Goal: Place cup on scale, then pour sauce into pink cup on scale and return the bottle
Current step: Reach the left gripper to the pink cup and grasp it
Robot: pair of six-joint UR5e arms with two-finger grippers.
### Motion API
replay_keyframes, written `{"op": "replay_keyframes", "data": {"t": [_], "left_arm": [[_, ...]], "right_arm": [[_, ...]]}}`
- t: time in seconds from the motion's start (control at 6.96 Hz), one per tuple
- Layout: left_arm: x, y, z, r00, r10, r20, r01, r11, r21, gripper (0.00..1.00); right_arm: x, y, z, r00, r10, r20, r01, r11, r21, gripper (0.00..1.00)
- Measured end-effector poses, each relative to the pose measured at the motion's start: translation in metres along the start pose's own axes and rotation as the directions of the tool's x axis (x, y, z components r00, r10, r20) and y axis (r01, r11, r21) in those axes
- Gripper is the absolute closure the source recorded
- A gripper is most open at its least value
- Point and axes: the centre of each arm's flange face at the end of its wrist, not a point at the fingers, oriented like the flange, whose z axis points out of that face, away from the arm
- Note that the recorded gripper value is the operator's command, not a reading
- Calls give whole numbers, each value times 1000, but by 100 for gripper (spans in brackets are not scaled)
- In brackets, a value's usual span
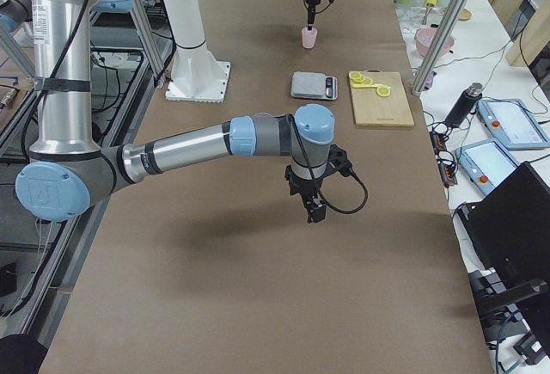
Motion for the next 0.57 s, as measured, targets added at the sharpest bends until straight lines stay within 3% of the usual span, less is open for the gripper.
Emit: {"op": "replay_keyframes", "data": {"t": [0.14,0.57], "left_arm": [[1,-1,4,1000,-4,2,4,1000,-5,100],[18,-3,0,1000,-7,-16,7,1000,-3,100]], "right_arm": [[0,0,0,1000,0,1,0,1000,1,0],[0,2,5,999,5,39,-5,1000,8,0]]}}
